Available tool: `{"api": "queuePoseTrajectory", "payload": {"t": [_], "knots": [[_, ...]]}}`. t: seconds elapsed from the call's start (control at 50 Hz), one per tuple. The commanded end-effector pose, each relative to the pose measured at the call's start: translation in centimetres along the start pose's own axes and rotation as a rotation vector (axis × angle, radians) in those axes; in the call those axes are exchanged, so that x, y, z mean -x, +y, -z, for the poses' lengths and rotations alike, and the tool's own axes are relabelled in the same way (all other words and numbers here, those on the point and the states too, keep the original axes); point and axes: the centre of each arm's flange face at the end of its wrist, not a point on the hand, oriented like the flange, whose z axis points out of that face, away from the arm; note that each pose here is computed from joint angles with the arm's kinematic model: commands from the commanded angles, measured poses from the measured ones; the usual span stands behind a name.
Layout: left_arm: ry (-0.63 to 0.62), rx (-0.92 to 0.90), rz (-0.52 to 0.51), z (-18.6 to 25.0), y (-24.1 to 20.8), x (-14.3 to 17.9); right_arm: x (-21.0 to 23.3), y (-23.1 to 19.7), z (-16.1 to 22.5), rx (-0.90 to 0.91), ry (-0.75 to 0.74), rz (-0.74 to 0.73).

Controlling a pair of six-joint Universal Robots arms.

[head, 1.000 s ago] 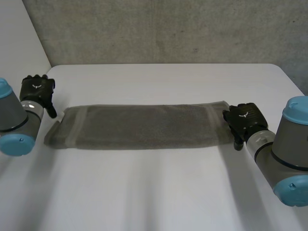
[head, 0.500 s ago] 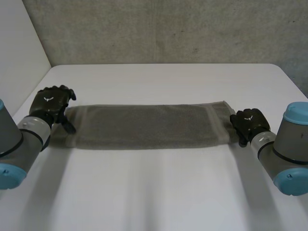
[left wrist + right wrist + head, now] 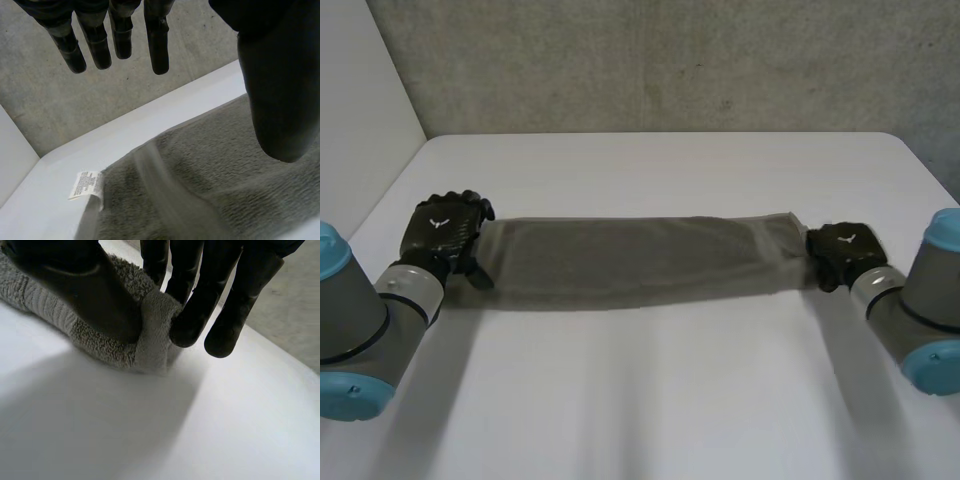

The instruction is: Fold the towel.

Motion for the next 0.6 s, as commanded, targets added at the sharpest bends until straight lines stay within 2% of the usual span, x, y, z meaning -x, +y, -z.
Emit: {"api": "queuePoseTrajectory", "payload": {"t": [0.02, 0.06, 0.1, 0.12, 0.16, 0.26, 0.3, 0.32, 0.34, 0.38, 0.4, 0.44, 0.46, 0.5, 0.52, 0.54, 0.56, 0.6], "knots": [[-0.011, -0.002, 0.001, -0.1, 0.0, 0.4, -5.6, -1.9, 1.0, 0.001, 0.119, -0.008], [-0.013, -0.003, 0.001, -0.2, 0.0, 0.4, -7.0, -1.9, 1.1, 0.016, 0.143, -0.002], [-0.014, 0.000, 0.002, -0.1, 0.0, 0.5, -10.4, -2.7, 1.3, 0.021, 0.213, 0.037], [-0.015, -0.003, 0.001, -0.1, 0.0, 0.5, -10.4, -2.7, 1.3, 0.021, 0.213, 0.037], [-0.014, -0.002, 0.001, -0.1, 0.0, 0.5, -12.2, -3.9, 1.4, 0.021, 0.247, 0.108], [-0.016, -0.009, 0.000, -0.1, -0.2, 0.5, -13.1, -6.4, 1.3, -0.002, 0.260, 0.177], [-0.014, -0.009, 0.000, -0.1, -0.2, 0.5, -12.1, -7.6, 1.4, -0.028, 0.239, 0.180], [-0.012, -0.008, 0.000, -0.1, -0.1, 0.4, -9.9, -9.6, 1.6, -0.084, 0.197, 0.184], [-0.012, -0.008, 0.000, -0.1, -0.1, 0.4, -9.9, -9.6, 1.6, -0.084, 0.196, 0.184], [-0.011, -0.010, 0.000, -0.1, -0.2, 0.4, -4.8, -13.3, 2.0, -0.199, 0.104, 0.181], [-0.011, -0.010, 0.000, -0.1, -0.2, 0.4, -4.8, -13.4, 2.0, -0.199, 0.103, 0.181], [-0.011, -0.008, 0.000, -0.1, -0.2, 0.4, 0.0, -16.0, 2.9, -0.278, 0.042, 0.191], [-0.014, -0.006, 0.000, 0.0, -0.1, 0.4, 0.0, -16.0, 2.9, -0.279, 0.042, 0.192], [-0.016, -0.003, 0.001, 0.0, 0.0, 0.5, 6.7, -18.0, 4.1, -0.354, -0.055, 0.211], [-0.016, -0.001, 0.001, 0.0, 0.1, 0.5, 6.7, -18.0, 4.1, -0.355, -0.056, 0.212], [-0.016, -0.003, 0.001, 0.0, 0.1, 0.5, 10.5, -18.6, 5.0, -0.391, -0.121, 0.223], [-0.016, -0.003, 0.001, 0.0, 0.1, 0.5, 10.6, -18.6, 5.0, -0.391, -0.121, 0.223], [-0.018, -0.007, 0.001, 0.0, 0.1, 0.5, 16.9, -18.4, 6.4, -0.431, -0.234, 0.245]]}}
